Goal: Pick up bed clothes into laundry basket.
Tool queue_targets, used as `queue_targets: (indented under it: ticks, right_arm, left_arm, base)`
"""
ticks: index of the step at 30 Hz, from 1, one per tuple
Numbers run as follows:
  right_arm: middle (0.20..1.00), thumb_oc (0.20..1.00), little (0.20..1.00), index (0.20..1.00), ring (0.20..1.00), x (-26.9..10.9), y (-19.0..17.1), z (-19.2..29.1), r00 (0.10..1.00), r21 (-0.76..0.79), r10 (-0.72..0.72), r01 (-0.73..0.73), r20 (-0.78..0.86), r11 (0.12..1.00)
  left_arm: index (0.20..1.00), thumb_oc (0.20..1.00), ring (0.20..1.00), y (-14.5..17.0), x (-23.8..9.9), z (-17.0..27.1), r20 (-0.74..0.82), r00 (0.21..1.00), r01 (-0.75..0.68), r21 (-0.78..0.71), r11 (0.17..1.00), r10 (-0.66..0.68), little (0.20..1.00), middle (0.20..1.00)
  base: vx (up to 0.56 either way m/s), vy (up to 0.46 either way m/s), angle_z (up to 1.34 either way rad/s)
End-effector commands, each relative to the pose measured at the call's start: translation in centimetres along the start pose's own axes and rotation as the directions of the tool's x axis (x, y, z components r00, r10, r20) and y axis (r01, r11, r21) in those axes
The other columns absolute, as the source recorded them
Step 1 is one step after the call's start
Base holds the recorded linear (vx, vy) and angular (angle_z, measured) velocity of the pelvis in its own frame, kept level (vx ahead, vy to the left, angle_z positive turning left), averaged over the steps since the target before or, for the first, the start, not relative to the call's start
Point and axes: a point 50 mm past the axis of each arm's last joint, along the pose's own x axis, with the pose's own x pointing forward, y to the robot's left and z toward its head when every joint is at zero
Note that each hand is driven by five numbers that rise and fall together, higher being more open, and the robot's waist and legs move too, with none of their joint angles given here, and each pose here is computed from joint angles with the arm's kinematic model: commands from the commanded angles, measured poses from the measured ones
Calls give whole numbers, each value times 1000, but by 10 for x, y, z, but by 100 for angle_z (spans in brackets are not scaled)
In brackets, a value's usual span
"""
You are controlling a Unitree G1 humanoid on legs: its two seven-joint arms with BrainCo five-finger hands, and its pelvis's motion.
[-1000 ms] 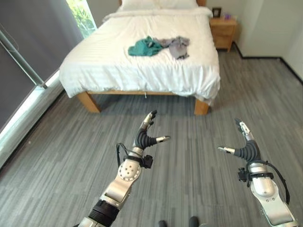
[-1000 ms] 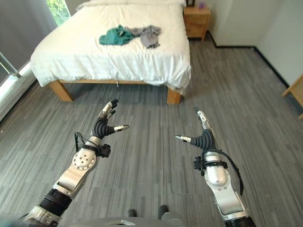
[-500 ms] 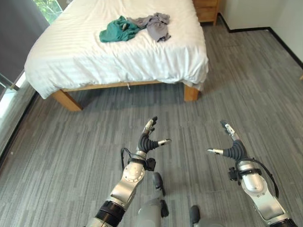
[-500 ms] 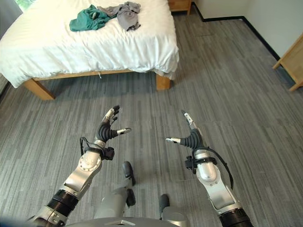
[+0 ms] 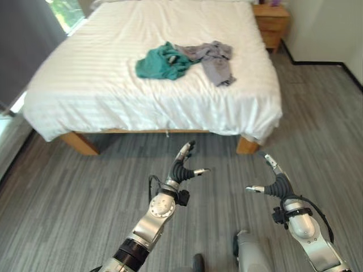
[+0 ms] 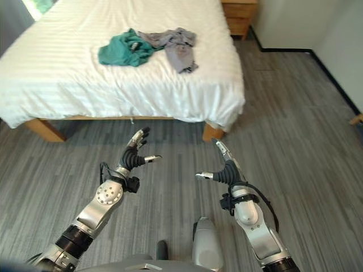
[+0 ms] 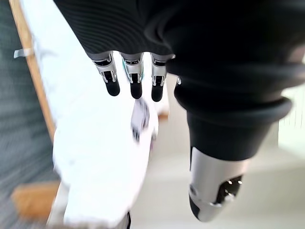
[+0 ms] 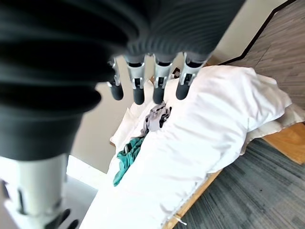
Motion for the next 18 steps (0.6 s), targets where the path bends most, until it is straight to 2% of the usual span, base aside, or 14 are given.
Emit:
queue_targets:
  ticks: [1, 3, 4, 5, 6, 7, 11, 12, 17, 18]
  right_arm:
    - [1000, 1000, 1000, 1000, 1000, 22, -34, 20, 983, -28, -143, 147, 115, 989]
    - [1000, 1000, 1000, 1000, 1000, 24, -57, 36, 957, -64, -214, 230, 196, 971]
    - [1000, 1000, 1000, 1000, 1000, 23, -57, 36, 957, -65, -214, 230, 196, 971]
    - [1000, 1000, 1000, 1000, 1000, 21, -68, 39, 942, -81, -257, 280, 215, 957]
    - [1000, 1000, 1000, 1000, 1000, 19, -92, 50, 906, -160, -316, 370, 282, 915]
    - [1000, 1000, 1000, 1000, 1000, 19, -92, 50, 906, -160, -316, 370, 282, 915]
    - [1000, 1000, 1000, 1000, 1000, 25, -139, 70, 802, -275, -434, 562, 410, 780]
    - [1000, 1000, 1000, 1000, 1000, 30, -152, 80, 774, -269, -445, 593, 450, 759]
    - [1000, 1000, 1000, 1000, 1000, 38, -168, 97, 769, -308, -394, 585, 503, 750]
    - [1000, 1000, 1000, 1000, 1000, 44, -173, 93, 802, -352, -364, 552, 474, 756]
  left_arm:
    - [1000, 1000, 1000, -3, 8, 16, 93, 996, 14, -44, 999, -10, 1000, 1000]
    - [1000, 1000, 1000, 3, 5, 12, 77, 997, -12, -45, 999, 16, 1000, 1000]
    - [1000, 1000, 1000, 3, 5, 11, 76, 997, -11, -46, 999, 15, 1000, 1000]
    - [1000, 1000, 1000, 0, 2, 10, 71, 997, -8, -53, 999, 12, 1000, 1000]
    - [1000, 1000, 1000, -3, -1, 6, 45, 999, -18, -96, 995, 22, 1000, 1000]
    - [1000, 1000, 1000, -4, -1, 6, 45, 999, -18, -96, 995, 22, 1000, 1000]
    - [1000, 1000, 1000, 5, -13, -4, -4, 997, -78, -132, 988, 79, 1000, 1000]
    - [1000, 1000, 1000, 11, -23, -16, -69, 992, -117, -157, 981, 107, 1000, 1000]
    - [1000, 1000, 1000, 15, -50, -44, -217, 965, -193, -204, 960, 148, 1000, 1000]
    - [1000, 1000, 1000, 14, -61, -56, -283, 946, -223, -206, 953, 161, 1000, 1000]
  base:
    - [373, -137, 84]
    - [509, -259, 50]
    - [525, -318, 46]
    - [374, -313, 38]
    - [375, -314, 37]
    - [253, -276, 69]
    - [234, -187, 8]
    - [285, -36, -28]
    - [269, 88, -20]
    - [236, 45, -15]
